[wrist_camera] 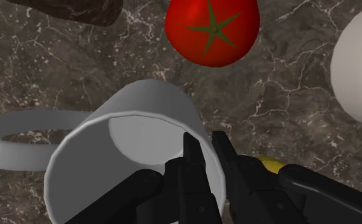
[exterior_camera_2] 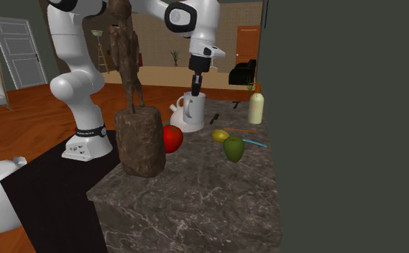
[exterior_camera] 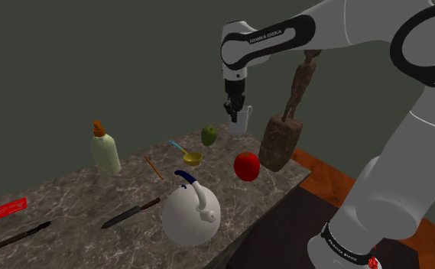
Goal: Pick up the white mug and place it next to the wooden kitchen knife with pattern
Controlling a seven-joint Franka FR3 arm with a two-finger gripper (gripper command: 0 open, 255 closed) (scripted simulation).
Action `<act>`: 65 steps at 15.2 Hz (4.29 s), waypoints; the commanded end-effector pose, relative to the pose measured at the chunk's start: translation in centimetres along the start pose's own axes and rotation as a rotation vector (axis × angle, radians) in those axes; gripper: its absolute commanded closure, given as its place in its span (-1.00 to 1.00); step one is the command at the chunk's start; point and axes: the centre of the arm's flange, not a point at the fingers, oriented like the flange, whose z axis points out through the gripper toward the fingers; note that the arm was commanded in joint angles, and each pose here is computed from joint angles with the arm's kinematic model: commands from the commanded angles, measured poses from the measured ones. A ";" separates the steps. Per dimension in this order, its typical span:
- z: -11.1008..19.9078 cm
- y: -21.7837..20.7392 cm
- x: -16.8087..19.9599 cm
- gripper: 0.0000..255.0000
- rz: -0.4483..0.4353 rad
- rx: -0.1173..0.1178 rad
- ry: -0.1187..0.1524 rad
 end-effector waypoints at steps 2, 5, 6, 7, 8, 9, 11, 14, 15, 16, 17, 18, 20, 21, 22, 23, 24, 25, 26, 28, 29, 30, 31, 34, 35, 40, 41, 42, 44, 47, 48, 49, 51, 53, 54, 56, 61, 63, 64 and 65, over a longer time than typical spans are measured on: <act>-0.2 -3.6 -0.6 1.00 0.001 0.000 0.000; -0.2 -7.5 -1.0 1.00 0.001 0.000 0.000; -0.3 -8.8 -1.1 1.00 0.001 0.000 0.000; -0.3 -10.2 -1.3 1.00 0.001 0.000 0.000; -0.3 -11.5 -1.4 1.00 0.001 0.000 0.000; -0.3 -12.8 -1.6 1.00 0.001 0.000 0.000; -0.3 -15.4 -1.9 1.00 0.001 0.000 0.000; -0.4 -19.3 -2.3 1.00 0.001 0.000 0.000; -0.4 -20.6 -2.5 1.00 0.001 0.000 0.000; -0.4 -22.0 -2.6 1.00 0.001 0.000 0.000; -0.4 -23.3 -2.8 1.00 0.001 0.000 0.000; -0.4 -24.6 -2.9 1.00 0.001 0.000 0.000; -0.4 -27.2 -3.2 1.00 0.001 0.000 0.000; -0.4 -28.5 -3.4 1.00 0.001 0.000 0.000; -0.5 -29.8 -3.5 1.00 0.001 0.000 0.000; -0.5 -31.1 -3.7 1.00 0.001 0.000 0.000; -0.5 -32.4 -3.8 1.00 0.001 0.000 0.000; -0.5 -33.8 -3.9 1.00 0.001 0.000 0.000; -0.5 -35.1 -4.1 1.00 0.001 0.000 0.000; -0.5 -37.7 -4.4 1.00 0.001 0.000 0.000; -0.5 -39.0 -4.5 1.00 0.001 0.000 0.000; -0.5 -40.3 -4.7 1.00 0.001 0.000 0.000; -0.6 -41.6 -4.8 1.00 0.001 0.000 0.000; -0.6 -45.6 -5.3 1.00 0.001 0.000 0.000; -0.6 -46.9 -5.4 1.00 0.001 0.000 0.000; -0.7 -53.4 -6.2 1.00 0.001 0.000 0.000; -0.7 -54.7 -6.3 1.00 0.001 0.000 0.000; -0.7 -57.1 -6.6 1.00 0.001 0.000 0.000; 0.3 -57.1 -6.4 1.00 0.001 0.000 0.000; 1.9 -57.1 -6.1 1.00 0.001 0.000 0.000; 2.4 -57.1 -6.0 1.00 0.001 0.000 0.000; 2.9 -57.2 -6.0 1.00 0.001 0.000 0.000; 4.0 -57.2 -5.8 1.00 0.001 0.000 0.000; 5.0 -57.2 -5.6 1.00 0.001 0.000 0.000; 5.5 -57.2 -5.5 1.00 0.001 0.000 0.000; 6.6 -57.2 -5.3 1.00 0.001 0.000 0.000; 9.2 -57.3 -4.9 1.00 0.001 0.000 0.000; 10.2 -57.3 -4.7 1.00 0.001 0.000 0.000; 10.7 -57.3 -4.6 1.00 0.001 0.000 0.000; 11.3 -57.4 -4.5 1.00 0.001 0.000 0.000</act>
